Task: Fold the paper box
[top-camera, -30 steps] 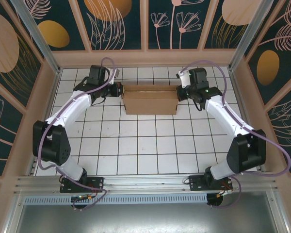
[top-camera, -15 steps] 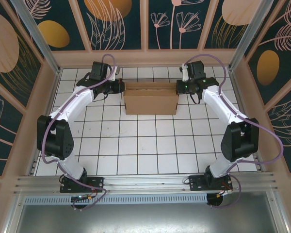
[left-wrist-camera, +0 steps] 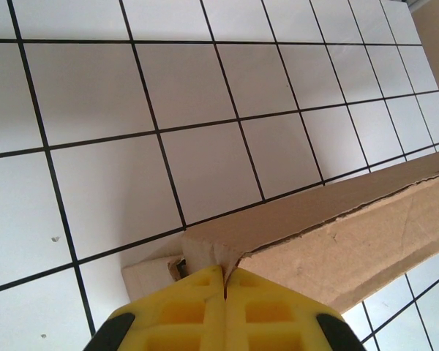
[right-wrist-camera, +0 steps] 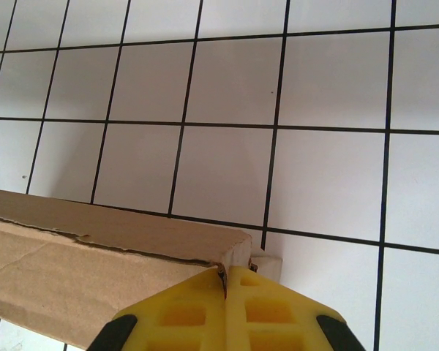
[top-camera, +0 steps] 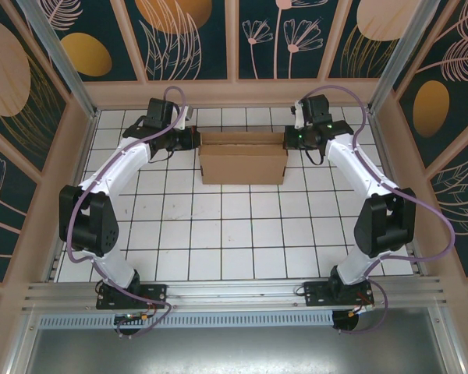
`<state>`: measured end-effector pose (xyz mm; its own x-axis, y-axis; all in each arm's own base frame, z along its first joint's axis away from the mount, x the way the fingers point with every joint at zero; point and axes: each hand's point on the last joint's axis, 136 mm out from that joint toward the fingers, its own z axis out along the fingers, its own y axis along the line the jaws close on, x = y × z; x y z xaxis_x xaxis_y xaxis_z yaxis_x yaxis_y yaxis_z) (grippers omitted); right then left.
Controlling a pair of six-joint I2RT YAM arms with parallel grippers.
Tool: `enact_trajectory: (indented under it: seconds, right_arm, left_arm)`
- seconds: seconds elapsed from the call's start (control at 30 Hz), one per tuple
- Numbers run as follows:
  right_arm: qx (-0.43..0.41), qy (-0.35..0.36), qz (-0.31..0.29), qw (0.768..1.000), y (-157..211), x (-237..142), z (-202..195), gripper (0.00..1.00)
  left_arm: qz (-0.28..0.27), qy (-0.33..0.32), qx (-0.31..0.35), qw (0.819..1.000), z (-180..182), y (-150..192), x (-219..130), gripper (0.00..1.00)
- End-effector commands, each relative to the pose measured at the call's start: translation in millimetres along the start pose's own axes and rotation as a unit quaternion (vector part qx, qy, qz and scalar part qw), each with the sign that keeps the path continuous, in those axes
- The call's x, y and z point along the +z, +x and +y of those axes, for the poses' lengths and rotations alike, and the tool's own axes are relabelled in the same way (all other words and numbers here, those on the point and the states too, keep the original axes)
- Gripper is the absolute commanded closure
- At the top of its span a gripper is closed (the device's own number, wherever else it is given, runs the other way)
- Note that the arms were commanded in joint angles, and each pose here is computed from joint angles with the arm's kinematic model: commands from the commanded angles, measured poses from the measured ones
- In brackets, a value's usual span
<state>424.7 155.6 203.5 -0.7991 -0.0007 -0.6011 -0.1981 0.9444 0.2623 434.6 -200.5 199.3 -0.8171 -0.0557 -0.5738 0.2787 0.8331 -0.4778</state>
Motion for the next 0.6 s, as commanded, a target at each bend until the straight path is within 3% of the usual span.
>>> enact_trajectory:
  seconds: [0.0, 0.3, 0.57]
  right_arm:
    - [0.003, -0.024, 0.030, 0.999, 18, 8, 10, 1.00]
    - [-0.023, 0.014, 0.038, 0.999, 50, 20, -5, 1.00]
    - [-0.055, 0.034, 0.018, 0.998, 46, 11, -4, 1.00]
  left_arm:
    - [0.057, 0.023, -0.015, 0.998, -12, 27, 11, 1.00]
    - [0.060, 0.016, -0.018, 0.998, -8, 30, 12, 1.00]
    - [0.054, 0.009, -0.015, 0.998, -13, 16, 5, 1.00]
